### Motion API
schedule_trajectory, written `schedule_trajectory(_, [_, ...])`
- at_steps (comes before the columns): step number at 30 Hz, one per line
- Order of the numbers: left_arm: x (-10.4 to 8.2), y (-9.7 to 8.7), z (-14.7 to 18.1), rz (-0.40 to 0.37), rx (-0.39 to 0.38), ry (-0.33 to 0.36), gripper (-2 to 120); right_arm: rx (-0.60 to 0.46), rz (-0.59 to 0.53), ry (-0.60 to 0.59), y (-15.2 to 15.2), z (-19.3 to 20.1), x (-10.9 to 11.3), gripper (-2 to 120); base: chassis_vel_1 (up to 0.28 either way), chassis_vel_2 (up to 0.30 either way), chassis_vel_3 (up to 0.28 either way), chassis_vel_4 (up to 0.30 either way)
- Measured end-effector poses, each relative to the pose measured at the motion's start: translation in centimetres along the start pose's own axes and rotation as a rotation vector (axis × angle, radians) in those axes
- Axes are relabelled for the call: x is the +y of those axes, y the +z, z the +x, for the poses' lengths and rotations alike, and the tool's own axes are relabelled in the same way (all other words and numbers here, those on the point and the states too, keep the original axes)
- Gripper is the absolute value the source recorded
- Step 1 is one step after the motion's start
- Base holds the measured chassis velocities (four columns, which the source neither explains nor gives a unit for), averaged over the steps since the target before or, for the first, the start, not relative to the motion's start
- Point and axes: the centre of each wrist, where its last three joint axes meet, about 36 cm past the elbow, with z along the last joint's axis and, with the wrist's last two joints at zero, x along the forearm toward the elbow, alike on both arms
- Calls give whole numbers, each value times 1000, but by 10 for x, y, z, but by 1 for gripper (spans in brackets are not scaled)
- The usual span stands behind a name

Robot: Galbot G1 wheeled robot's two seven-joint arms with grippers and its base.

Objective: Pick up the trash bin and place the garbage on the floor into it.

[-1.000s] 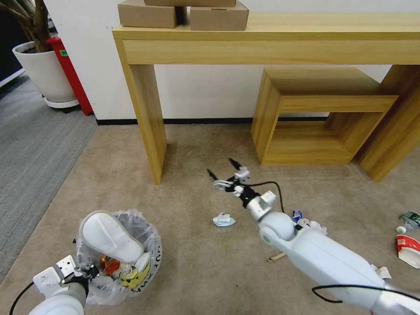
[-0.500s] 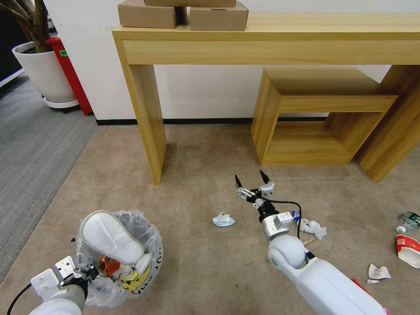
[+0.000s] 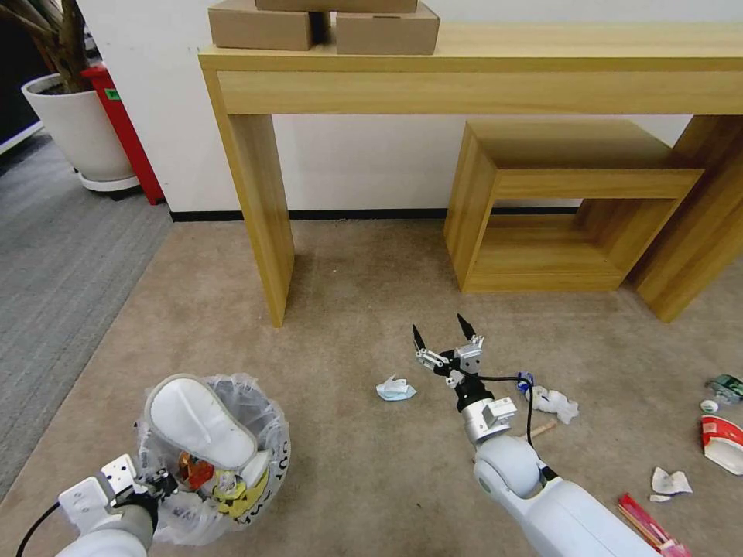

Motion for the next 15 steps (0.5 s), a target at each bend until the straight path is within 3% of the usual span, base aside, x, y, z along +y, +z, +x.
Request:
schedule_trajectory(10, [0, 6, -1, 6, 5, -5, 0, -15, 3, -27, 3, -4, -3, 100, 0, 0, 0, 0])
schedule_trajectory(15, [1, 11, -4, 7, 9, -15, 0, -19, -2, -36, 9, -4, -1, 100, -100, 86, 94, -84])
